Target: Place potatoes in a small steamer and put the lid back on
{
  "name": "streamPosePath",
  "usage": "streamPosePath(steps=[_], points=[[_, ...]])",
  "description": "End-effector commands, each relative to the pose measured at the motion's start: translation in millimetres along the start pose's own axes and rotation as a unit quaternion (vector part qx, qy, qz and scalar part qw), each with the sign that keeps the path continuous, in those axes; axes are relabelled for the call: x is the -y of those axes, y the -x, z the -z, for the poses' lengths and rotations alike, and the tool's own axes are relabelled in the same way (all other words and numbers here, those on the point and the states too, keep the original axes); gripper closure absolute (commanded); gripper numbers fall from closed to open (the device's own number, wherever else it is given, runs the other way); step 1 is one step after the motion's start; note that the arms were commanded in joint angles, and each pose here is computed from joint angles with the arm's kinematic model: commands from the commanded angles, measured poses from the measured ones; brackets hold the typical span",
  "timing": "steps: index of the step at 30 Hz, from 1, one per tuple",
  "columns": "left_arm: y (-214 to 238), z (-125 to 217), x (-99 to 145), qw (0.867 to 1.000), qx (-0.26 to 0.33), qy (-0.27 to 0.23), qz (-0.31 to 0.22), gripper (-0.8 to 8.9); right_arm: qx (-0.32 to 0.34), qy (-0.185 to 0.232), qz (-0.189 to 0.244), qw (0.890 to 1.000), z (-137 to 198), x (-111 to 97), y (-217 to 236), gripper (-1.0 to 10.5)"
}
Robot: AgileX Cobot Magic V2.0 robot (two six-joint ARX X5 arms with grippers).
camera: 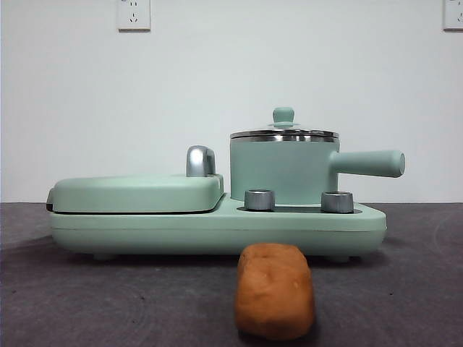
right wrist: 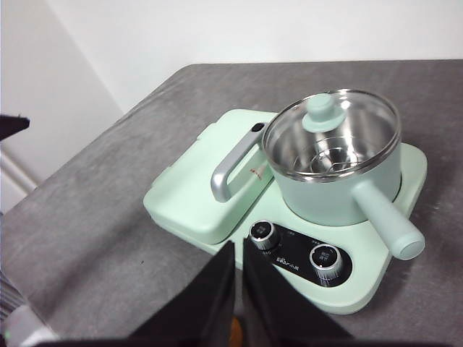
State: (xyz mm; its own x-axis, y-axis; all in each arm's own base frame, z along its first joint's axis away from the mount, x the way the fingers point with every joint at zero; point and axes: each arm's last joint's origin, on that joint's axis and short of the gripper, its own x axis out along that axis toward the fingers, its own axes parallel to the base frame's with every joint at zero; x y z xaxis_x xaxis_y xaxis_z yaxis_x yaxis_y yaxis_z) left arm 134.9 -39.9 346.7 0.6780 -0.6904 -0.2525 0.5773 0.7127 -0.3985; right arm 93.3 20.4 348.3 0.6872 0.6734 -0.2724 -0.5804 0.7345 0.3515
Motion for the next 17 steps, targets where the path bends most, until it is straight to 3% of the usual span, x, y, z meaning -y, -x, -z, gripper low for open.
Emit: streamPosePath(steps=[1,4,9,17], points=[[-2,-5,3,1.0,0.002,-0.022,0.01,7.69,0.006,0.017,-0.003,1.0,-4,-2,2,9.3],[-5,-5,2,1.0,-0.005,-0.02,0.013,6.23,0.006,0.017,0.0,1.0,-4,-2,2,8.7],[-11,-5,1,1.0,-0.012,-0.019,0.02,3.31,0.006,0.016,0.002,1.0,-4,-2,2,6.1],[-30,-11,5,0.998,-0.029,-0.023,0.05,3.06,0.006,0.016,0.002,1.0,-4,-2,2,5.3]])
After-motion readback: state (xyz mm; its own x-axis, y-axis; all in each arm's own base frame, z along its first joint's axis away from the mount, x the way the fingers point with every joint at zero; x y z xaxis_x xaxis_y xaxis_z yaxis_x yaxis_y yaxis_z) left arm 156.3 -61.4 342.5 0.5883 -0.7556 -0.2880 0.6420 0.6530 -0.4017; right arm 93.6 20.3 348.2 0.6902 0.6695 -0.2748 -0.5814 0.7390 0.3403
